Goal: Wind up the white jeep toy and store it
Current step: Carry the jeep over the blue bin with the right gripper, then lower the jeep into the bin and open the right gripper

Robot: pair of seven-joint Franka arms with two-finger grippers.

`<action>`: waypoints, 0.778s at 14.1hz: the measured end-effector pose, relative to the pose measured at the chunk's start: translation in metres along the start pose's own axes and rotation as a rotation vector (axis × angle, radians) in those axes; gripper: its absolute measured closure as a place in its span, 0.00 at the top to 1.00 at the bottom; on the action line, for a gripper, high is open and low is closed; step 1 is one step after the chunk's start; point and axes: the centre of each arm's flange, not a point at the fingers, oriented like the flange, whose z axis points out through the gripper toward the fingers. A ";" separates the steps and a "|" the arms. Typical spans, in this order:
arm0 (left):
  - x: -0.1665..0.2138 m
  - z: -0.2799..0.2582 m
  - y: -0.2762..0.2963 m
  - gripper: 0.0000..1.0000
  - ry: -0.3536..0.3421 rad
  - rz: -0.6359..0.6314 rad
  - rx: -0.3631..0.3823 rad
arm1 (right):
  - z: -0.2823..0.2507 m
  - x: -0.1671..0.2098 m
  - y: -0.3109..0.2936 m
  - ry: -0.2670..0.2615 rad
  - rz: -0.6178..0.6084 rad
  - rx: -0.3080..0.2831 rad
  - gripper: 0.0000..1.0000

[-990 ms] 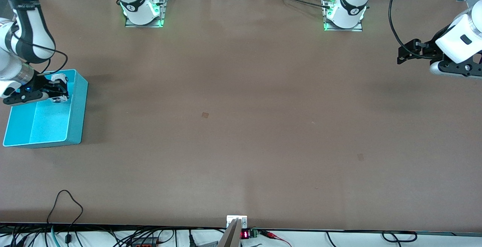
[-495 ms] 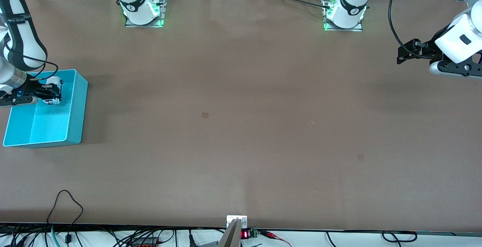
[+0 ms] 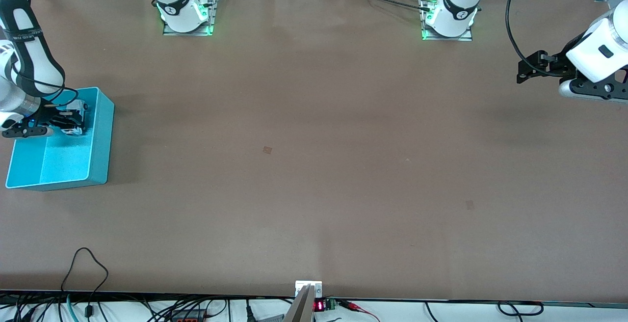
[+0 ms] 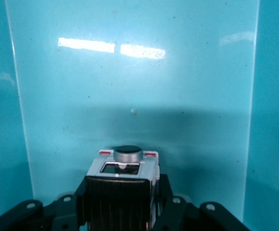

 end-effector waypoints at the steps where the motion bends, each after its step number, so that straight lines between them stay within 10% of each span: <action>1: 0.000 0.000 0.000 1.00 -0.001 0.000 0.000 | 0.001 0.000 0.000 -0.001 0.000 0.001 0.56; 4: 0.000 0.000 0.002 1.00 -0.005 0.004 0.000 | 0.000 0.002 0.000 0.003 -0.002 -0.001 0.61; 8: 0.000 0.001 0.009 1.00 -0.006 0.016 0.002 | -0.024 0.023 0.006 0.036 -0.045 -0.022 0.99; 11: 0.000 0.001 0.008 1.00 -0.007 0.015 0.002 | -0.068 0.052 0.002 -0.011 -0.098 0.008 1.00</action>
